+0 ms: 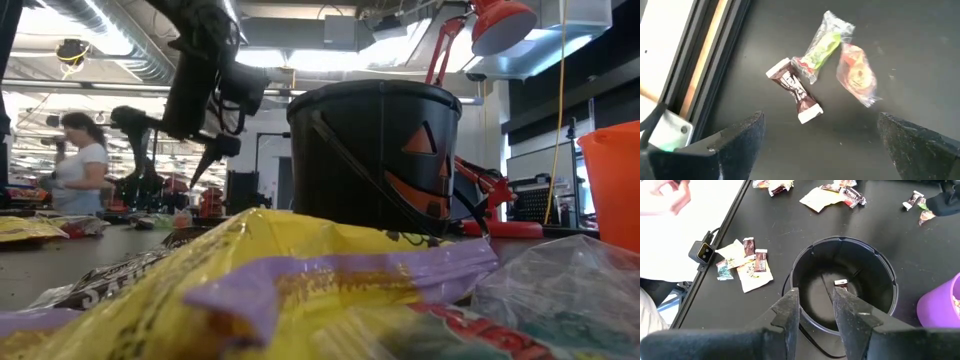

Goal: Sort candy
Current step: Put the brown chocolate into the black bucket

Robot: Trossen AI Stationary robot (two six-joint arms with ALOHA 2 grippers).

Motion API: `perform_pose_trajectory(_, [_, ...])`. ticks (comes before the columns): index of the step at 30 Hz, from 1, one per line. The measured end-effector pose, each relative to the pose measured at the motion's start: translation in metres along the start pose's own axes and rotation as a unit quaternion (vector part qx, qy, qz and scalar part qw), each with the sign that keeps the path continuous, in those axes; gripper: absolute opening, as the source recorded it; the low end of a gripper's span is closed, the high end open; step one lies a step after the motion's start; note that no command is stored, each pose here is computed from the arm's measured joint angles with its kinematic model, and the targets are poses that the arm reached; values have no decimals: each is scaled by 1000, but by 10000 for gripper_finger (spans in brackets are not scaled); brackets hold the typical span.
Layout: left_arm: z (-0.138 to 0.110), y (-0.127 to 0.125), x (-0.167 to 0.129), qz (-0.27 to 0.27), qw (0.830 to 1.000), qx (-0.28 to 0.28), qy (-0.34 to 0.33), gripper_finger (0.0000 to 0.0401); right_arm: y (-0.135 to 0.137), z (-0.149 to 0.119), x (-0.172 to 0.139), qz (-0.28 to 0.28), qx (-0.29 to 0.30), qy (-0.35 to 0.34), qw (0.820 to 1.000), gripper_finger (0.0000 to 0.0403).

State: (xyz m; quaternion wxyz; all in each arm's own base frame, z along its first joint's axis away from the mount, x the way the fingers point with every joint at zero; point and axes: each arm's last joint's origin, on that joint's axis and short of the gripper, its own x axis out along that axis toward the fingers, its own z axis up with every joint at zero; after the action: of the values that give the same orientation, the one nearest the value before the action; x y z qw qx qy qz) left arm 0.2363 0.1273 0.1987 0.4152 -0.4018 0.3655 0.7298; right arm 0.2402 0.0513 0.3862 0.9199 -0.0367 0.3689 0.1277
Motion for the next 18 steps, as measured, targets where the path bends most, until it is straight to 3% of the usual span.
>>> perform_pose_trajectory(18, [14,16,71,-1,990,-43,133,375,0,0,0,0,0,0,1000,117])
